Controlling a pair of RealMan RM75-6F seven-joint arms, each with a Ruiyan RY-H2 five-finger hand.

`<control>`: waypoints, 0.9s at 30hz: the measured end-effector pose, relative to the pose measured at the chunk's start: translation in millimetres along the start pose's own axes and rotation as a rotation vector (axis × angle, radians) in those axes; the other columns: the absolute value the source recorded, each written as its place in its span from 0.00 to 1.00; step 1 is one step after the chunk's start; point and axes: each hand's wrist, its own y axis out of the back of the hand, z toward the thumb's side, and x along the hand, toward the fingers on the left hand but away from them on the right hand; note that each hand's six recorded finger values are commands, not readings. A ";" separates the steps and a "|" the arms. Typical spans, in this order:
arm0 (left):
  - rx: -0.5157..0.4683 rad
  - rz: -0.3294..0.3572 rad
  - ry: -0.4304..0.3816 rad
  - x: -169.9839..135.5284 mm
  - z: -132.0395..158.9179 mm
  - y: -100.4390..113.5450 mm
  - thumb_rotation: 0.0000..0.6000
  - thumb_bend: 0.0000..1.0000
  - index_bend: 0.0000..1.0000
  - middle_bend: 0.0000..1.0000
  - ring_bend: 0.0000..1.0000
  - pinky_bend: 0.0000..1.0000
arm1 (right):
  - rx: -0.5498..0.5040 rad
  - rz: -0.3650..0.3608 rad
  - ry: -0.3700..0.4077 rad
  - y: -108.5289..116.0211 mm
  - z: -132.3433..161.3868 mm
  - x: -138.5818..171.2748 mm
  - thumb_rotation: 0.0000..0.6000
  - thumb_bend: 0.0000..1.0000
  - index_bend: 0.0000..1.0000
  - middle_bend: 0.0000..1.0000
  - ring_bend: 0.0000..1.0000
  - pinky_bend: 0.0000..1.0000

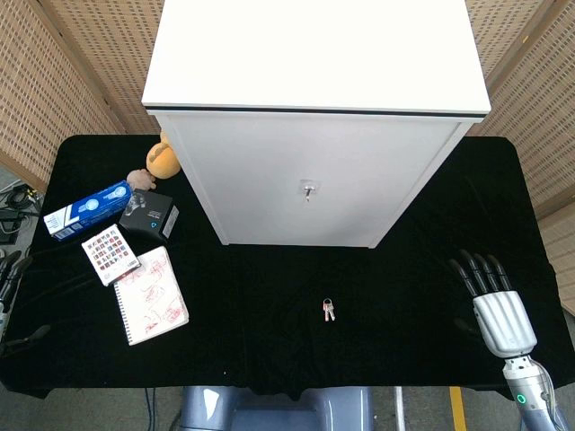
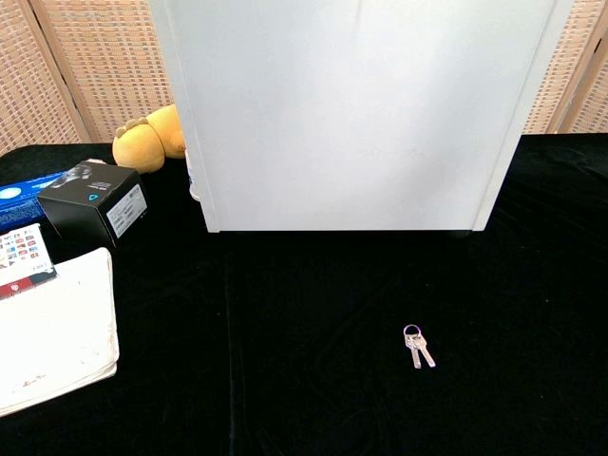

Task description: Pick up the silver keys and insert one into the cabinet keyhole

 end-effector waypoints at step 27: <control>0.012 -0.022 0.018 10.6 -7.0 -10.6 1.00 0.00 0.00 0.00 0.00 0.00 | -0.138 0.318 0.293 -55.3 110.8 -87.3 1.00 0.37 0.38 0.90 0.90 1.00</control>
